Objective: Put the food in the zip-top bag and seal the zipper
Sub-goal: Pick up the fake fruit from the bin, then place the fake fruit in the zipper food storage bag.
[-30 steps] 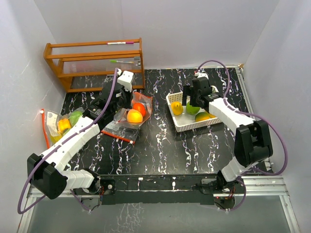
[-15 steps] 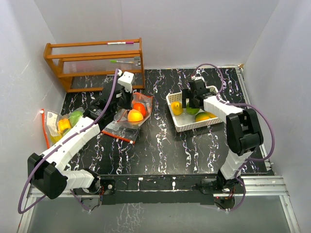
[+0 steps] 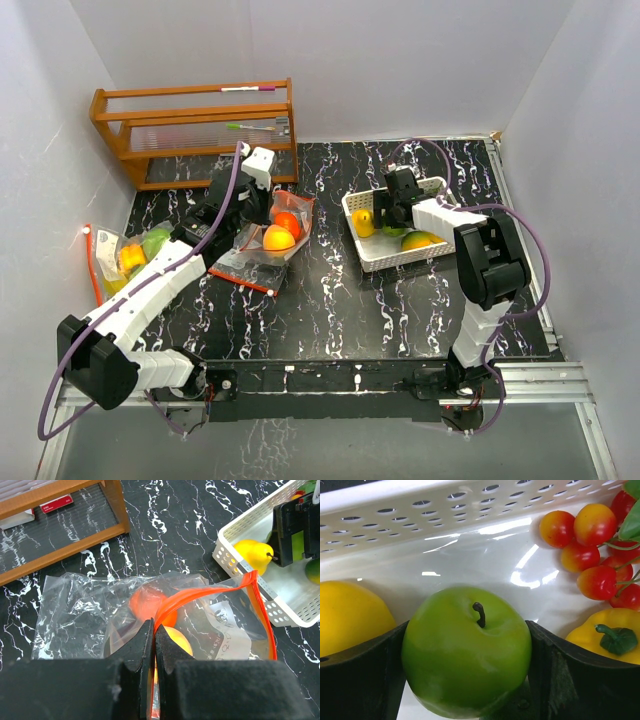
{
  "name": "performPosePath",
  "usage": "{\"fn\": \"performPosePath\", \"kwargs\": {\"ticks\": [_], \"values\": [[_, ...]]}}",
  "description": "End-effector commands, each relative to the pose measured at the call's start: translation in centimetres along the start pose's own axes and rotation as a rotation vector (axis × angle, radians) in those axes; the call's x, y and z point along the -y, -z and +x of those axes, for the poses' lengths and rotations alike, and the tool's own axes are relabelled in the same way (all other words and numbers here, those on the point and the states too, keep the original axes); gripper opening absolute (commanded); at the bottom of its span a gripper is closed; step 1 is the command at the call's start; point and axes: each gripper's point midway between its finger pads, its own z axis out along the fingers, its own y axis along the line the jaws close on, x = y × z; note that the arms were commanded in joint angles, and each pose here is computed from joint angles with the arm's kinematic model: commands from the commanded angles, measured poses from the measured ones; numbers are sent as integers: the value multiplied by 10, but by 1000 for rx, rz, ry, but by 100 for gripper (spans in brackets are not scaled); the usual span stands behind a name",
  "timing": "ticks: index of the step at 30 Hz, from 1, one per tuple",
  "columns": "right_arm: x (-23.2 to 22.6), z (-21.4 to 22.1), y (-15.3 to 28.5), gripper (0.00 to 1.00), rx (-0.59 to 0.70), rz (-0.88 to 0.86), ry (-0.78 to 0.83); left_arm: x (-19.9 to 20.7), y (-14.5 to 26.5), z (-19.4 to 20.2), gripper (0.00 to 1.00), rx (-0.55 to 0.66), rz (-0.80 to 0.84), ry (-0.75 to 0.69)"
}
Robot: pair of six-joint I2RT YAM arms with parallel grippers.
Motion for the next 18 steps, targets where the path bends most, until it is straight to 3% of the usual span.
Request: {"fn": "performPosePath", "kwargs": {"ticks": [1, 6, 10, 18], "values": [[4, -27, 13, 73, 86, 7, -15, -1, 1, -6, 0, 23, 4, 6], [7, -54, 52, 56, 183, -16, -38, -2, 0, -5, 0, 21, 3, 9], [-1, -80, 99, 50, 280, -113, -47, -1, -2, -4, 0, 17, 10, 15], [-86, -122, 235, 49, 522, -699, -54, 2, -4, -2, 0, 8, 31, 28]]}}
